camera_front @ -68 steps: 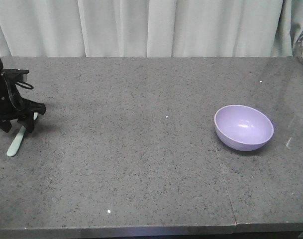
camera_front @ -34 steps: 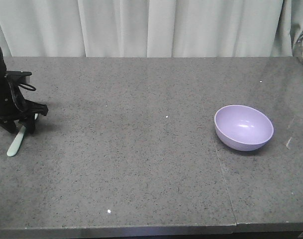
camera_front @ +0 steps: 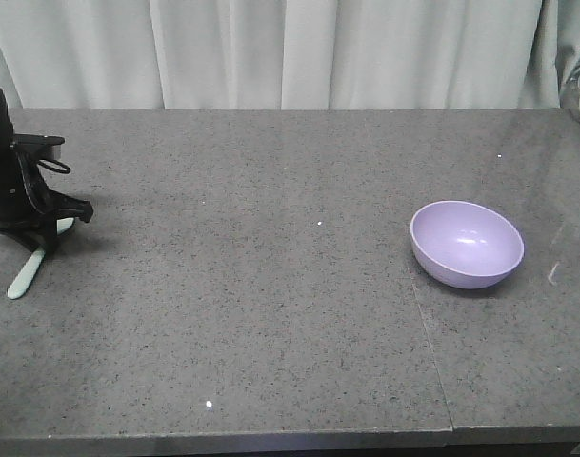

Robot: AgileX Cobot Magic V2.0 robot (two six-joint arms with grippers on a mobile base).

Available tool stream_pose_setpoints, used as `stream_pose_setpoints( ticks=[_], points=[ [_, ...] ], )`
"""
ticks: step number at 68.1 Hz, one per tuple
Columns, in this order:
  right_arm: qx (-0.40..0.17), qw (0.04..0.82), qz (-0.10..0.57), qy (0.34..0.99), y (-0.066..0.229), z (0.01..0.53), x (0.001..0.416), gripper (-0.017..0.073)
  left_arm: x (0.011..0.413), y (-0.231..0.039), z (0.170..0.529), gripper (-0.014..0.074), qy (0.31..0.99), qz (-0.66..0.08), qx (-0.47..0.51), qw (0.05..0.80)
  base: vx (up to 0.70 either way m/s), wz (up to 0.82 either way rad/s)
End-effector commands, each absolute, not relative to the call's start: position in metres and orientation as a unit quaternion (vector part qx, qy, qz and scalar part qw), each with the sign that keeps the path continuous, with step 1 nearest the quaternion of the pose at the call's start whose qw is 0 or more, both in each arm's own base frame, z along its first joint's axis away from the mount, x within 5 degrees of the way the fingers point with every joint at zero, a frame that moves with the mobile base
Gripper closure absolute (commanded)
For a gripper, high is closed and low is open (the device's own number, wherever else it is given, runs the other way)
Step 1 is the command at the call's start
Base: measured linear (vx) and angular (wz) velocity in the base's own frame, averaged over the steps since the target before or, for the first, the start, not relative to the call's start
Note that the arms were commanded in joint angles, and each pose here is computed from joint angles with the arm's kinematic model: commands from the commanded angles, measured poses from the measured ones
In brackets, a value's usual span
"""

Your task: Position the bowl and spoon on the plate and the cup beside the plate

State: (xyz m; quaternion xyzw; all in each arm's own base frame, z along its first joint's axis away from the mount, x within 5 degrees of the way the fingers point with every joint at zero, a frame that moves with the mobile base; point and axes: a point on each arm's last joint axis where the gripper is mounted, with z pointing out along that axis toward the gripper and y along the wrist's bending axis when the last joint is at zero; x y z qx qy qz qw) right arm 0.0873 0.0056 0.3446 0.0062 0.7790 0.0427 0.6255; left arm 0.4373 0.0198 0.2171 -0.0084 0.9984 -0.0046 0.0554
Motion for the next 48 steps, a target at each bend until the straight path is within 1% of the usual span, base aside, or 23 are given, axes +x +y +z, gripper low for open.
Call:
stream_pose_setpoints(
  ticks=[1,8,20,34,40,48],
  points=[
    [0.014,0.660,0.038,0.750,0.004,0.360,0.089,0.0016,0.431,0.016,0.251,0.0601,0.995,-0.020,-0.008,0.097,0.00,0.00],
    [0.019,0.658,0.042,0.751,0.004,0.360,0.090,0.0016,0.425,0.013,0.284,0.0601,0.986,-0.040,-0.003,0.161,0.00,0.00],
    [0.019,0.629,0.057,0.775,0.004,0.374,0.105,0.0016,0.399,0.008,0.364,0.0601,0.949,-0.082,-0.017,0.303,0.00,0.00],
    [0.017,0.622,0.060,0.780,0.001,0.422,0.135,0.0016,0.344,0.002,0.452,0.0601,0.880,-0.164,-0.023,0.444,0.00,0.00],
    [0.015,0.605,0.062,0.794,-0.001,0.442,0.153,0.0016,0.322,-0.001,0.480,0.0601,0.850,-0.190,-0.015,0.490,0.00,0.00],
    [0.029,0.571,0.044,0.819,-0.009,0.457,0.184,0.0016,0.289,-0.004,0.511,0.0601,0.814,-0.201,-0.002,0.545,0.00,0.00]
  ],
)
